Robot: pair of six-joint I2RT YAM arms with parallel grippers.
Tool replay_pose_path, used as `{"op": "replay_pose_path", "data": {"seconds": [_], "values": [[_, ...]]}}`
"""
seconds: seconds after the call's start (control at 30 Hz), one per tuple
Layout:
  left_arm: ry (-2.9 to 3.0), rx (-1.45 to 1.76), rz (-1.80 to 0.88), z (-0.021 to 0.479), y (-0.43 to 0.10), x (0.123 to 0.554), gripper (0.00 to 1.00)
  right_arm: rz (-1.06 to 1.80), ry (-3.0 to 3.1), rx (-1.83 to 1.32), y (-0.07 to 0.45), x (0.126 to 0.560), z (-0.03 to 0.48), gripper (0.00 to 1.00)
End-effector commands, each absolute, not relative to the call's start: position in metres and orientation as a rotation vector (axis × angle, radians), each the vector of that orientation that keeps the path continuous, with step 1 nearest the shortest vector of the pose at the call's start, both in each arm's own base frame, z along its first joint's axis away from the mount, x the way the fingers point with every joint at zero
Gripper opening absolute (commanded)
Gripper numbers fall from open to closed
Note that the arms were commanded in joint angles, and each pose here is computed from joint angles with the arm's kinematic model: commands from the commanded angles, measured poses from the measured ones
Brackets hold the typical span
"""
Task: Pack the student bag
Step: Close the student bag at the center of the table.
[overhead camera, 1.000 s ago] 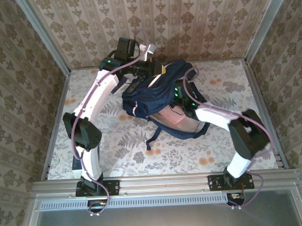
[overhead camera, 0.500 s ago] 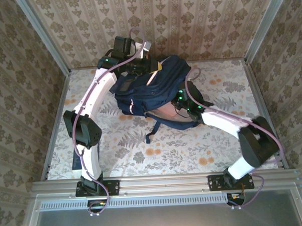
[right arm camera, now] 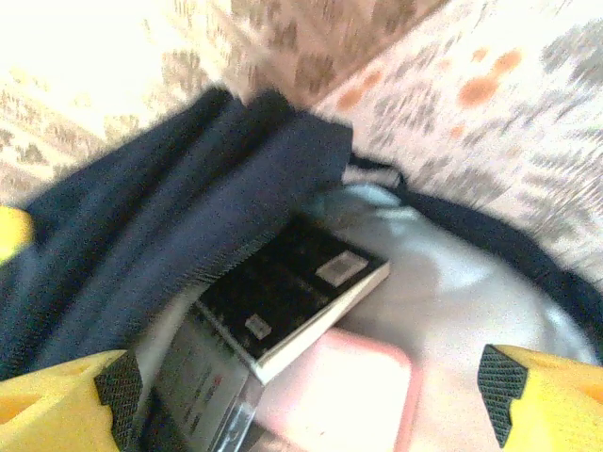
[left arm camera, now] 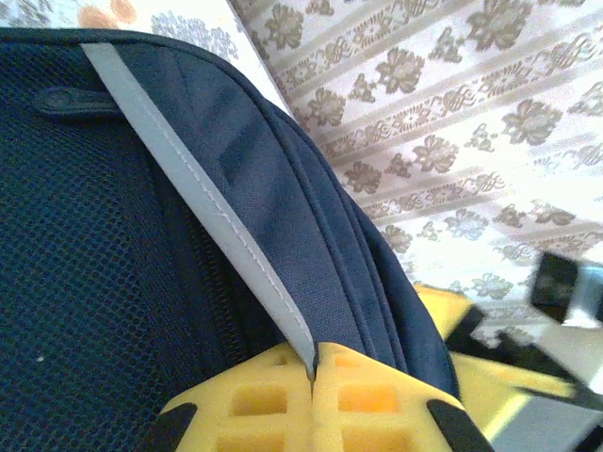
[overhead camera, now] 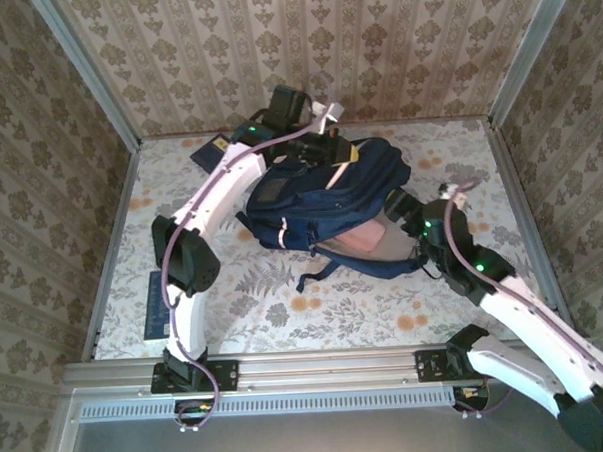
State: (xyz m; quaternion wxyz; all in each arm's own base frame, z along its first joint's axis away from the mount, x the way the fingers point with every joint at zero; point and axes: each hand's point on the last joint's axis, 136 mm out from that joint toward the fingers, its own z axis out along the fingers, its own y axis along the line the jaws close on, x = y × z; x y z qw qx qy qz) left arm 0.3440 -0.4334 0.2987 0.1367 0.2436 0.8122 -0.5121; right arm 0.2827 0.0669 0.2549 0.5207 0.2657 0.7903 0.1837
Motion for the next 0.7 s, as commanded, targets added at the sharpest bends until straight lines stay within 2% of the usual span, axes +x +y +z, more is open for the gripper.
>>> {"op": "replay_pose_path", "data": {"seconds": [0.0,0.2,0.33,0.47,0.6,0.67], "values": [[2.217,0.833,-1.506,0.324,-0.456,0.329,0.00,0.167,1.914,0.601,0.030,0.266,0.256,0.94],[2.304,0.810,-1.396,0.291,-0.464,0.334,0.10,0.078,1.934,0.569,0.017,0.256,0.266,0.96],[2.332,0.753,-1.300,0.277,-0.453,0.354,0.10,0.100,1.924,0.548,0.018,0.252,0.276,0.96],[2.331,0.721,-1.347,0.279,-0.453,0.360,0.12,0.182,1.895,0.460,0.031,0.253,0.297,0.95],[2.305,0.712,-1.301,0.298,-0.439,0.359,0.44,0.222,1.869,0.377,0.041,0.257,0.322,0.95],[2.288,0.675,-1.219,0.312,-0.416,0.368,0.54,0.235,1.864,0.329,0.048,0.260,0.334,0.94]]}}
